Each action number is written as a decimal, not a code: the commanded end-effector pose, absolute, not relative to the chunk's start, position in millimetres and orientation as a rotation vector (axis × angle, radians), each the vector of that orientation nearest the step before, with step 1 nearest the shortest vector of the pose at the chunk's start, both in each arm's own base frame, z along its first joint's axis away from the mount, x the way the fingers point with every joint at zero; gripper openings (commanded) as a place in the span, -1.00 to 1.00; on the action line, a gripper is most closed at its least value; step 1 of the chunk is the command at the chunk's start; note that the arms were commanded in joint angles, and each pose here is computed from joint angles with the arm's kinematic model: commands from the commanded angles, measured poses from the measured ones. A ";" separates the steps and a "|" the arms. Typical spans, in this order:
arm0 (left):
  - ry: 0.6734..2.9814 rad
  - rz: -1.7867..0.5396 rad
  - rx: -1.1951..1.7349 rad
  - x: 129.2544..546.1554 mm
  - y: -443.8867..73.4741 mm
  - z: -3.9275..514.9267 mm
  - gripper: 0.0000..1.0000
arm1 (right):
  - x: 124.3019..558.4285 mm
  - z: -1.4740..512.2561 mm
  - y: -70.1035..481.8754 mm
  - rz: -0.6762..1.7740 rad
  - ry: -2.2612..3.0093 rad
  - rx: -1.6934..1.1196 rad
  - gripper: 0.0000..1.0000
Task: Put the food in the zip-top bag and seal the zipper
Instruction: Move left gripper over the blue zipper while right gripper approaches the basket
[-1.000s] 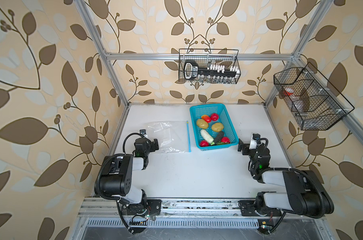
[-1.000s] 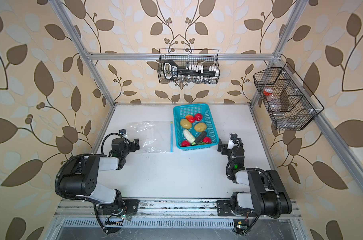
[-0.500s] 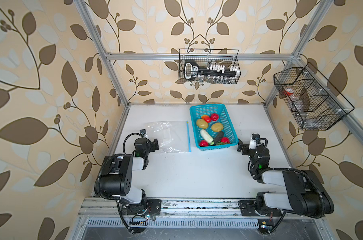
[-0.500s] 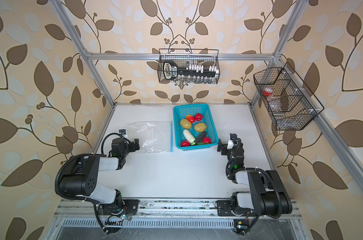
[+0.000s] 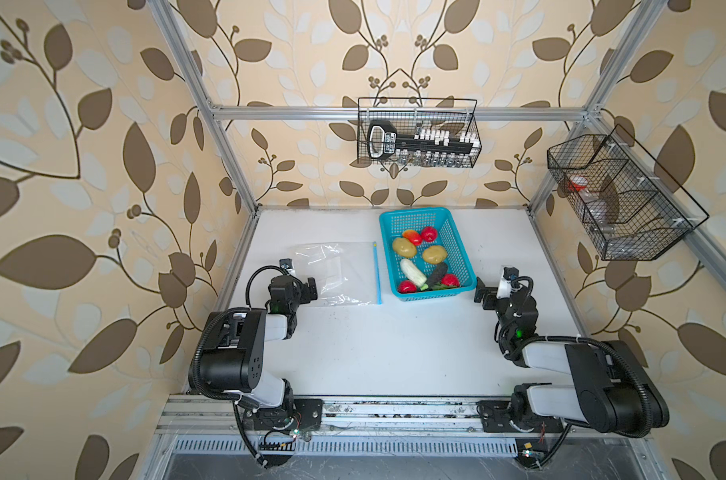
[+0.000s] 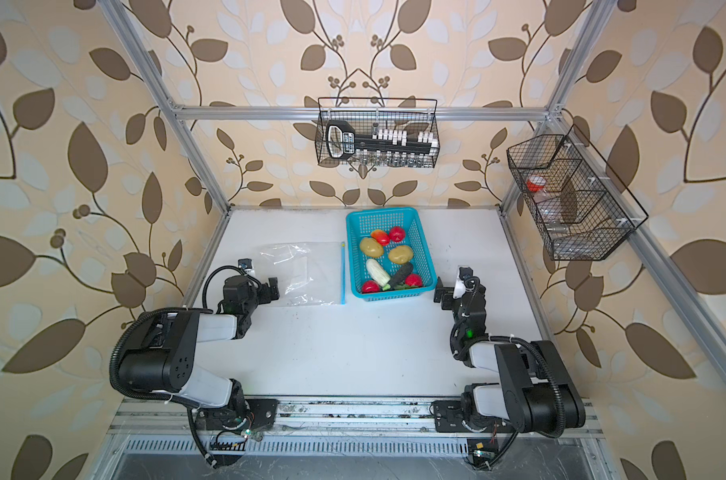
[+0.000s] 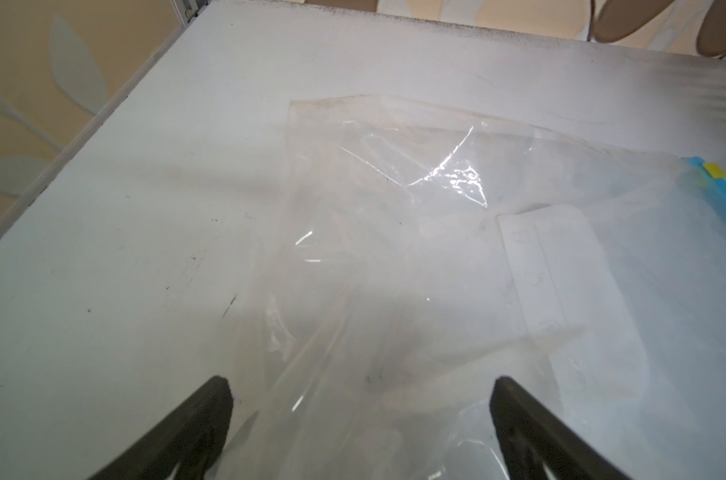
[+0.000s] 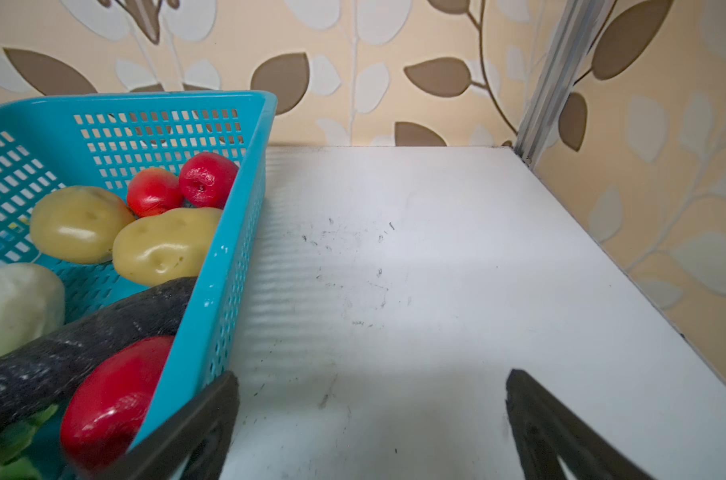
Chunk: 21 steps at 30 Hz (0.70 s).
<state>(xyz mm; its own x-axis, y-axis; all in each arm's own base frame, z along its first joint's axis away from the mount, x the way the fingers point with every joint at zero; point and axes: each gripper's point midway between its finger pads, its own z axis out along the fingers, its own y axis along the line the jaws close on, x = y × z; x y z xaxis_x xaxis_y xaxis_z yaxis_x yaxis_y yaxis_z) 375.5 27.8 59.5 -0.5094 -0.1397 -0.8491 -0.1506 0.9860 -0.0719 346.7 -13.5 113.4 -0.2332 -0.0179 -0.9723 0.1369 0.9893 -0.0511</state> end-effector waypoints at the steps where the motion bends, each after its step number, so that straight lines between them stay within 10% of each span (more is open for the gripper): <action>1: 2.116 0.049 -0.250 389.8 35.2 97.2 0.98 | 348.1 130.3 -29.4 -0.251 1.766 0.175 1.00; 21: 2.363 -0.044 -0.273 381.1 10.2 180.9 0.98 | 316.8 180.8 10.6 -0.280 1.922 0.199 1.00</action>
<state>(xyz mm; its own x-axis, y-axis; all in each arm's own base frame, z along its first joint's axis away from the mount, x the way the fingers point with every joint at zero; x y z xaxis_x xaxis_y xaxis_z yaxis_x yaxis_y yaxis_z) 393.2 19.4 165.4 -0.6825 -0.2038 -0.7019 -0.1965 0.9761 -0.0923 329.6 19.5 188.7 -0.2768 -0.0204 -0.9607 0.2321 0.9688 -0.0875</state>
